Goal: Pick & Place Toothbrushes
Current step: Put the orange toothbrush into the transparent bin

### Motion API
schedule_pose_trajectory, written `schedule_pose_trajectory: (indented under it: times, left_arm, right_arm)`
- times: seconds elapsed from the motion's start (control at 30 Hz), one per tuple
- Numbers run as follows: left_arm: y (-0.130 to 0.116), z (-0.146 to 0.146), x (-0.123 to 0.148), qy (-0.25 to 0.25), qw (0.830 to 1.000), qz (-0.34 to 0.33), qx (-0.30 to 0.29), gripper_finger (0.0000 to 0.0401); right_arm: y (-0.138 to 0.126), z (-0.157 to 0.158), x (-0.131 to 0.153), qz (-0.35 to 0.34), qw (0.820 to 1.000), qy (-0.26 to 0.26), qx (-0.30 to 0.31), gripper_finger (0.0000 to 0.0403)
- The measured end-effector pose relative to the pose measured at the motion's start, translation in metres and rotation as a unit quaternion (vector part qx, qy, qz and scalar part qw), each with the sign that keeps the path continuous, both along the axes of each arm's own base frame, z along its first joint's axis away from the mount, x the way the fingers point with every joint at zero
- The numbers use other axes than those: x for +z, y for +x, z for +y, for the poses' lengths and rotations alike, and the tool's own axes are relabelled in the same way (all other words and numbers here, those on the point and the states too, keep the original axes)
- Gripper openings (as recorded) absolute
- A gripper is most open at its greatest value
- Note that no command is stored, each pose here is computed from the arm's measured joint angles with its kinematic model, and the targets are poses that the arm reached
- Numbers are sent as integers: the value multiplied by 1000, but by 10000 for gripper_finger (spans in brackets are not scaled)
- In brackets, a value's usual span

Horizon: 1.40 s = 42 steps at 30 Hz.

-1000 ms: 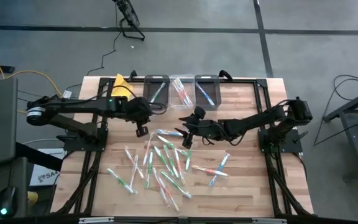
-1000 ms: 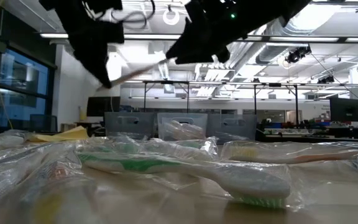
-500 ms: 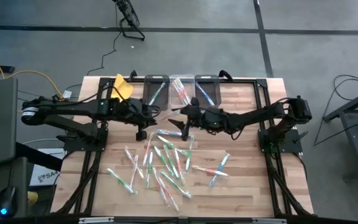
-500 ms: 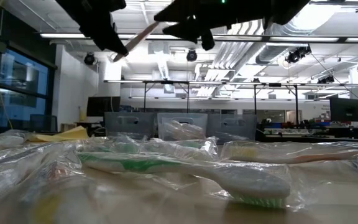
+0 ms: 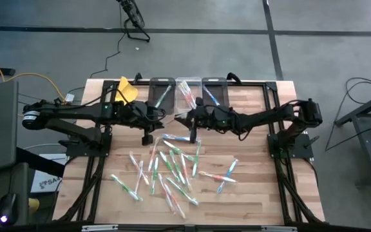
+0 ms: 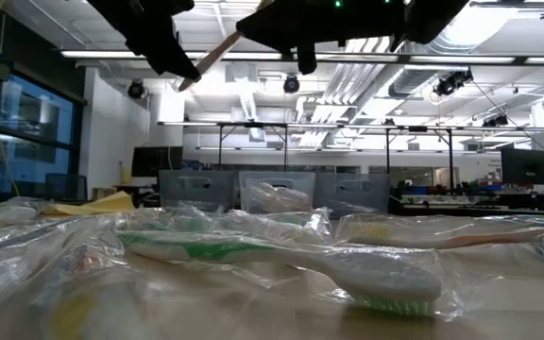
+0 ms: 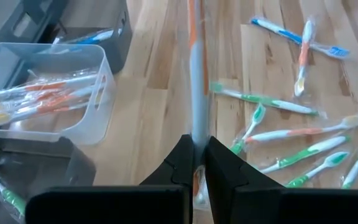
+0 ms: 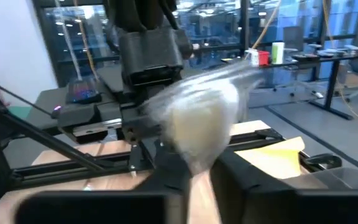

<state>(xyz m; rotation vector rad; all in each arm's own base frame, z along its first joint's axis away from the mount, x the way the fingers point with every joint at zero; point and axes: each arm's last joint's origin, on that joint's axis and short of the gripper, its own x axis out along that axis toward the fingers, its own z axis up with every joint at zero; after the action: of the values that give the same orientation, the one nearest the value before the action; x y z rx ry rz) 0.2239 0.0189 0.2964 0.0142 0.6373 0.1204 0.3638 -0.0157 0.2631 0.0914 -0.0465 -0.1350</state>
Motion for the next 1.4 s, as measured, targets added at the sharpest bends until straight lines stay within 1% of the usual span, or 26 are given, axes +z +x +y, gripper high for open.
schedule_pose_trajectory:
  times: [0.03,0.07,0.13,0.2,0.3,0.4,0.5,0.57,0.67,0.77,0.83,0.9,0.97,1.0,1.1,1.17,1.23,1.4]
  left_arm:
    - [0,0,0,1,1000,0,0,10]
    - [0,0,0,1,1000,0,-1,11]
    - [0,0,0,0,1000,1,-1,17]
    - [0,0,0,0,1000,1,-1,33]
    - [0,1,0,17,1000,3,9,74]
    - [0,2,0,34,999,5,24,126]
    - [-1,3,-1,38,999,11,25,180]
    - [-3,3,-2,42,998,20,30,210]
    - [-5,4,-3,50,997,30,53,239]
    - [-6,5,-4,56,994,36,81,248]
    - [-6,6,-4,58,993,35,93,249]
    - [-7,7,-4,63,992,40,105,250]
    - [-8,7,-4,67,990,42,117,250]
    - [-8,8,-5,66,989,42,123,250]
    - [-9,8,-5,66,988,42,136,250]
    - [-9,8,-5,61,987,44,141,250]
    - [-10,8,-6,56,987,47,147,251]
    - [-12,8,-8,44,984,56,162,251]
  right_arm:
    - [0,0,0,-1,1000,0,6,20]
    - [0,0,0,-1,1000,-1,10,15]
    - [0,-1,0,-1,1000,-2,12,14]
    - [0,-1,0,3,1000,-2,12,14]
    - [0,-2,-2,11,1000,-4,4,9]
    - [0,-2,-3,15,1000,-4,-4,9]
    - [-2,-5,-4,31,999,-4,-22,8]
    - [-4,-8,-2,63,997,-4,-47,8]
    - [-6,-19,16,125,988,-5,-87,8]
    - [-4,-35,39,192,974,2,-120,8]
    - [-6,-49,52,245,960,25,-132,8]
    - [-7,-67,67,273,950,51,-141,8]
    - [-11,-86,71,310,936,71,-152,8]
    - [-11,-96,75,314,933,79,-153,8]
    - [-14,-124,74,341,922,110,-147,8]
    - [-15,-141,76,349,917,130,-141,8]
    - [-14,-157,73,371,907,150,-133,8]
    - [-7,-185,76,405,889,173,-127,8]
